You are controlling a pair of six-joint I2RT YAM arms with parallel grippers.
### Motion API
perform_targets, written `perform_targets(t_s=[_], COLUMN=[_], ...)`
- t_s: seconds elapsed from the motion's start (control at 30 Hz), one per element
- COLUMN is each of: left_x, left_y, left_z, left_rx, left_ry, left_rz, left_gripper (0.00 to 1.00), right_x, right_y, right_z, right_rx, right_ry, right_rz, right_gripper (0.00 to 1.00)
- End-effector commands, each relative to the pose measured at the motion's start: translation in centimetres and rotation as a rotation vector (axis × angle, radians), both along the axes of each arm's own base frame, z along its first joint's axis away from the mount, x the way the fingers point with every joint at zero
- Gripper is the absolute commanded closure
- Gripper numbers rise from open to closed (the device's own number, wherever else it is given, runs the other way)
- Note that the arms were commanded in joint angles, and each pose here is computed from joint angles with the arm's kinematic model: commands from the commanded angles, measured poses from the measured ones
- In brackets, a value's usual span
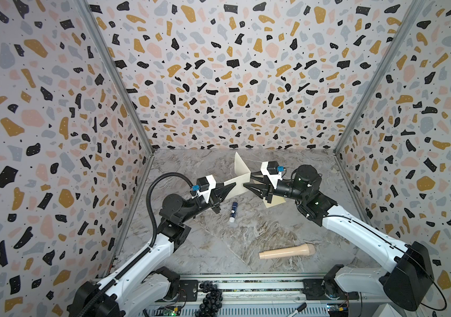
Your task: Place the letter into the envelope and seal it
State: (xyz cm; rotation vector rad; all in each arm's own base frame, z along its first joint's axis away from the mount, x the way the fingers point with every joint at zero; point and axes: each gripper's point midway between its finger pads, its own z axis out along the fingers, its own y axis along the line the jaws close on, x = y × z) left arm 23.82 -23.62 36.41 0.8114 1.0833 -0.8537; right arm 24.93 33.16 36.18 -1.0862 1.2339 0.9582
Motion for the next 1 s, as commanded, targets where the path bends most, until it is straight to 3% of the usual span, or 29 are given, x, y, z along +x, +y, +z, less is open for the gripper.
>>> perform_targets(t_s=[0.0, 0.3, 0.47, 0.63, 0.83, 0.97], left_x=[-0.8, -0.3, 0.2, 0.3, -1.2, -2.4], left_y=[0.1, -0.1, -0.2, 0.2, 0.3, -0.4], left_z=[0.8, 0.2, -0.5, -2.0, -2.3, -3.1], left_rx=[-0.015, 0.003, 0.091, 0.332, 0.423, 0.441], left_ry=[-0.044, -0.025, -0.037, -0.116, -0.193, -0.222], left_rz=[-0.023, -0.006, 0.027, 0.088, 0.050, -0.043], left_gripper=[1.00, 1.00, 0.68, 0.42, 0.21, 0.18], right_x=[-1.1, -2.0, -1.6, -0.7, -0.8, -0.9], right_y=[0.0, -0.2, -0.8, -2.1, -3.0, -2.8], right_z=[2.2, 1.6, 0.3, -2.7, -7.0, -8.3], right_rx=[0.043, 0.020, -0.067, -0.269, -0.489, -0.550], right_ry=[-0.075, -0.113, -0.153, -0.173, -0.130, -0.115], right_rz=[0.036, 0.065, 0.016, -0.041, -0.006, 0.023], right_gripper=[0.65, 0.93, 1.00, 1.00, 1.00, 1.00])
